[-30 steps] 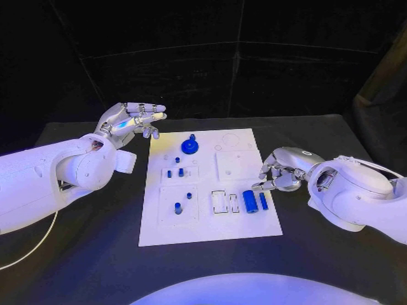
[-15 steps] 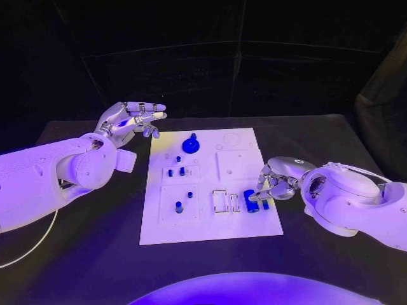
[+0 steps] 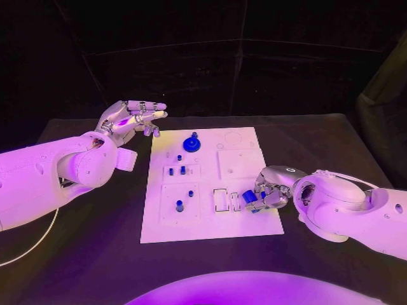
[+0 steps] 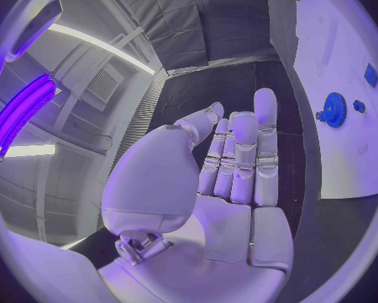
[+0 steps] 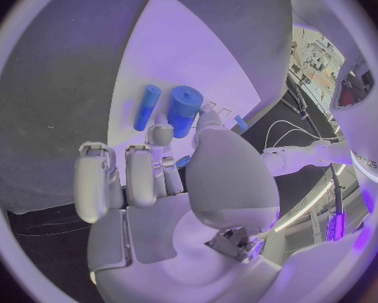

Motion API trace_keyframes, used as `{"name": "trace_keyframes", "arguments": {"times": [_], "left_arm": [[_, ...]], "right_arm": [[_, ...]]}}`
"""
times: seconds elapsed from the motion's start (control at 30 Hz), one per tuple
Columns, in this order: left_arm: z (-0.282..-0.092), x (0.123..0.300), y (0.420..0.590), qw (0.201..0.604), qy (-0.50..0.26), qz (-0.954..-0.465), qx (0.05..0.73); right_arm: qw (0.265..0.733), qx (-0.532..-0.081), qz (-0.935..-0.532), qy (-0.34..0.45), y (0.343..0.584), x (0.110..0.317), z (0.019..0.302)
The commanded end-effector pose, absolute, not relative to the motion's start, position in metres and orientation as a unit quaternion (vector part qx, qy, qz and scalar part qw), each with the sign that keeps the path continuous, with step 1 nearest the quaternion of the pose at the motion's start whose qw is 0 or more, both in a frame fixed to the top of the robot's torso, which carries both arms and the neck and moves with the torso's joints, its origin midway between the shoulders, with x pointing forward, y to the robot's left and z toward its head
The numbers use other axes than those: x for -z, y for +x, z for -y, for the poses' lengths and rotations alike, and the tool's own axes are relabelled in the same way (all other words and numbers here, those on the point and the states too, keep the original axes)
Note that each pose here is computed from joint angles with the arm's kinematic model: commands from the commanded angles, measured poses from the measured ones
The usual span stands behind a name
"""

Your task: Assemble the parts on the task board

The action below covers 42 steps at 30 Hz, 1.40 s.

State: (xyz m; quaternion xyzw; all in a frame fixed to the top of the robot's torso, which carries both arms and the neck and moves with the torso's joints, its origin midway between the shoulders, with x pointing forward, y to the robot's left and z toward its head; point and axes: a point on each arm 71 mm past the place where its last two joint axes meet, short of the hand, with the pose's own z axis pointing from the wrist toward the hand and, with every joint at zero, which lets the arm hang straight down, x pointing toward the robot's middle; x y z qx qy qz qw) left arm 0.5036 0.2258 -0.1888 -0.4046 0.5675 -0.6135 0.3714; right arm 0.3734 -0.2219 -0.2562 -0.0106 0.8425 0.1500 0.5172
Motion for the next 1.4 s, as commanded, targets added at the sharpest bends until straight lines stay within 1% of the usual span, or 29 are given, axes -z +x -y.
{"name": "trace_keyframes", "arguments": {"times": [0.03,0.2,0.4,0.5,0.67,0.77,0.9,1.2,1.4], "left_arm": [[-0.226,0.187,0.503,0.368,-0.403,-0.566,0.618],[-0.226,0.187,0.504,0.368,-0.404,-0.566,0.617],[-0.227,0.188,0.504,0.368,-0.404,-0.566,0.617],[-0.227,0.188,0.504,0.368,-0.404,-0.566,0.617],[-0.227,0.188,0.504,0.368,-0.404,-0.566,0.617],[-0.227,0.189,0.504,0.368,-0.404,-0.567,0.617],[-0.226,0.189,0.503,0.366,-0.403,-0.568,0.617],[-0.224,0.189,0.503,0.364,-0.403,-0.569,0.618],[-0.224,0.189,0.503,0.364,-0.403,-0.569,0.618]], "right_arm": [[0.512,-0.145,-0.847,-0.019,0.371,0.262,0.219],[0.519,-0.148,-0.842,-0.012,0.372,0.263,0.217],[0.540,-0.156,-0.827,0.016,0.373,0.259,0.219],[0.548,-0.170,-0.818,0.040,0.371,0.255,0.219],[0.557,-0.209,-0.799,0.086,0.364,0.246,0.218],[0.550,-0.230,-0.795,0.113,0.360,0.243,0.215],[0.535,-0.240,-0.801,0.122,0.359,0.244,0.208],[0.499,-0.245,-0.824,0.112,0.361,0.252,0.186],[0.493,-0.240,-0.828,0.114,0.364,0.256,0.176]]}}
